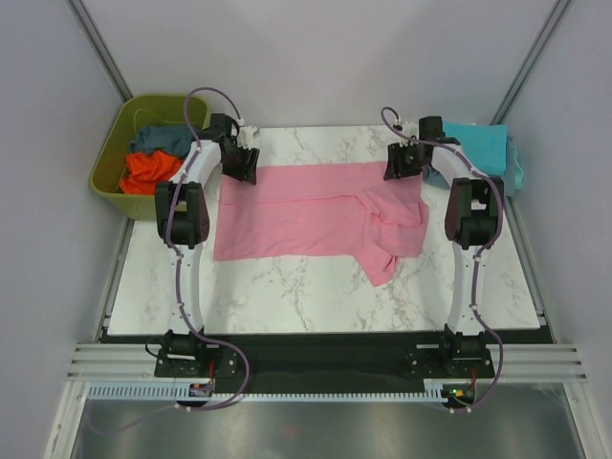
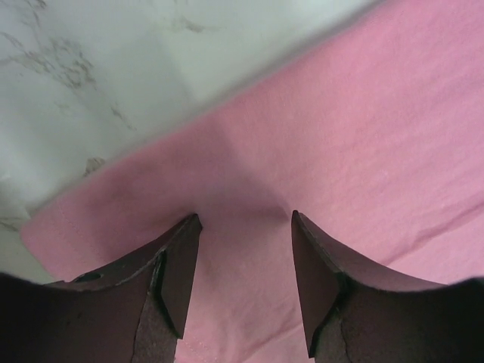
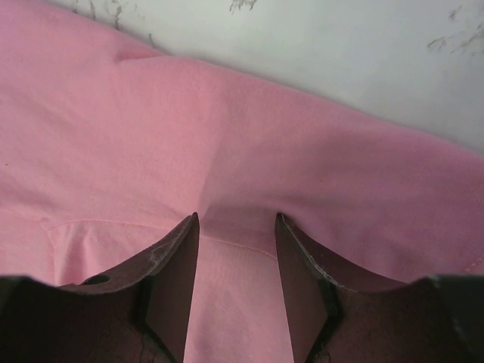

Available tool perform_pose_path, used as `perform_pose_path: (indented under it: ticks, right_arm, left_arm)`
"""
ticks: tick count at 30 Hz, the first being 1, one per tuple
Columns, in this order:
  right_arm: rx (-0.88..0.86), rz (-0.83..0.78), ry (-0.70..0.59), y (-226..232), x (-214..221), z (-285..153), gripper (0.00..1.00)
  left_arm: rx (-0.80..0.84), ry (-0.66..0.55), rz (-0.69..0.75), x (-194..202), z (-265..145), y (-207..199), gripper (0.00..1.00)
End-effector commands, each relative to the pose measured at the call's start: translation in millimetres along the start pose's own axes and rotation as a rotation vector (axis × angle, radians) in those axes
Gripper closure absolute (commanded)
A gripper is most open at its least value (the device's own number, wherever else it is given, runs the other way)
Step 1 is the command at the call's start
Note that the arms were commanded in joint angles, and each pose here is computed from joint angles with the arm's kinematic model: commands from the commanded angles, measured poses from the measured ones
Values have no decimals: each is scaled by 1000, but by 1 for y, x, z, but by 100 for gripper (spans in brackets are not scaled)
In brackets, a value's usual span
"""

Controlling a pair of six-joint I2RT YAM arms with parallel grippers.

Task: Fold and stack the t-shirts
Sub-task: Fold the tshirt

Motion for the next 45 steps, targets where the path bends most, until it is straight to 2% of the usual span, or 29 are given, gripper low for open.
perform_pose_path:
  ticks: [1, 5, 7, 8, 9, 11, 12, 14, 15, 16, 18, 19, 21, 22, 24, 28, 37, 41, 45]
  right_arm:
    - [109, -14, 9, -32, 5, 19, 46]
    - [148, -58, -50, -22, -17, -4, 46]
    - [165, -54, -128, -12, -40, -40, 45]
    - [164, -45, -130, -7, -36, -48, 45]
    - [160, -58, -193, 7, -52, -77, 44]
    - [173, -15, -208, 2, -45, -102, 44]
    - [168, -18, -261, 13, -53, -132, 43]
    - [124, 28, -225, 23, -27, -144, 43]
    - [103, 22, -244, 36, -25, -165, 43]
    - [63, 52, -172, 42, 3, -164, 43]
    - [6, 114, -146, 55, 23, -182, 43]
    - [-21, 177, -70, 56, 53, -177, 43]
    - [-136, 283, -27, 71, 76, -187, 43]
    - [-167, 349, 35, 73, 103, -181, 44]
    - [-283, 454, 84, 87, 122, -186, 45]
    - [-326, 582, 183, 89, 172, -181, 46]
    - [-257, 526, 242, 68, 199, -174, 46]
    - [-166, 504, 293, 47, 212, -170, 45]
    - [-166, 501, 339, 39, 221, -166, 46]
  left_arm:
    - [-50, 12, -27, 2, 15, 16, 40]
    - [-55, -71, -8, -29, -15, 12, 40]
    - [-73, -156, 12, -58, -61, 4, 40]
    - [-76, -187, 11, -67, -79, -1, 40]
    - [-93, -239, 24, -82, -112, -7, 39]
    - [-68, -246, 3, -77, -128, -22, 39]
    - [-59, -244, -4, -70, -143, -33, 39]
    - [-15, -232, -14, -58, -150, -50, 39]
    - [18, -184, -40, -39, -145, -61, 39]
    - [43, -186, -47, -34, -154, -71, 39]
    - [110, -117, -78, -8, -149, -91, 39]
    - [138, -94, -94, 0, -147, -99, 39]
    - [190, -40, -129, 20, -143, -114, 40]
    - [215, -23, -147, 26, -141, -121, 41]
    - [232, 15, -170, 41, -136, -128, 41]
    - [244, 57, -191, 55, -124, -130, 42]
    - [244, 139, -208, 72, -88, -119, 43]
    - [232, 160, -208, 76, -81, -116, 43]
    - [229, 164, -204, 77, -78, -114, 43]
Point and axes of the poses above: each gripper's point midway between its finger pads, its own z axis out along the fingers, its own y axis along the line the jaws close on, x = y × z, the point moved 1 cm from there along -z, back along the fingers, and after that the axes turned 13 degrees about z, right-handed, at the moved point
